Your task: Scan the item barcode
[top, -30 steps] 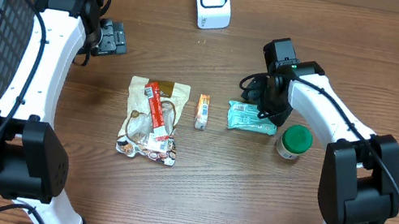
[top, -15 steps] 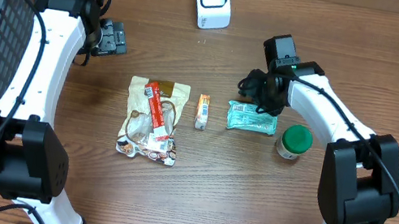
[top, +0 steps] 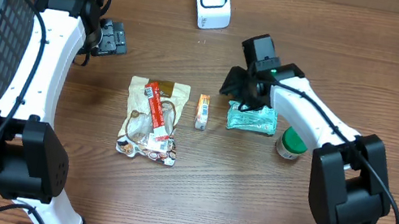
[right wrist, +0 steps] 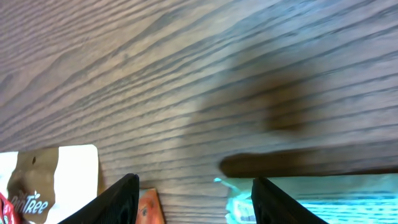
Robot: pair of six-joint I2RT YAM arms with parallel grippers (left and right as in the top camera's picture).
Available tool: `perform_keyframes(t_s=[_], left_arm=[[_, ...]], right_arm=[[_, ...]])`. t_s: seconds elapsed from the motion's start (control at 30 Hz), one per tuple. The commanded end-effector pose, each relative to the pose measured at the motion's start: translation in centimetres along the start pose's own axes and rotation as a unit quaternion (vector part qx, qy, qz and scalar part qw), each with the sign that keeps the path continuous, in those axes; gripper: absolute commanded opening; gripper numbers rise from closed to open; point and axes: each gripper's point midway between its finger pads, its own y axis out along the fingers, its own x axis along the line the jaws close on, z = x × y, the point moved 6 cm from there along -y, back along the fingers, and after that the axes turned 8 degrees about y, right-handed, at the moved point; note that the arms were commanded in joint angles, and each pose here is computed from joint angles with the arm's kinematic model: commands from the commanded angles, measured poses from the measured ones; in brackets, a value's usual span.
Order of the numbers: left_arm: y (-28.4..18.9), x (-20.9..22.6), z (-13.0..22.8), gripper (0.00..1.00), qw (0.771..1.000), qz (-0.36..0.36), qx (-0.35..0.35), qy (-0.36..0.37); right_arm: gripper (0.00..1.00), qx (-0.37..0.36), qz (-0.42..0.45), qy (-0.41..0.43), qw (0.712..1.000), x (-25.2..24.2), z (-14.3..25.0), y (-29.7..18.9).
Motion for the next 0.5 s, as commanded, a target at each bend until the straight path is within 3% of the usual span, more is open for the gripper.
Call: perform_keyframes(t_s=[0.0,0.47], left_arm=[[-1.1,0.1,-0.4,1.00,1.000,-0.002,-0.016,0.010],[-1.1,0.1,-0.4,1.00,1.000,-0.002,-0.016,0.010]], right_arm=[[0.59,-0.008,0.018,-0.008,1.000,-0.3,0.6,0.5],[0.59,-0.063,0.036,-0.005,0.997,-0.4,-0.7,0.5]])
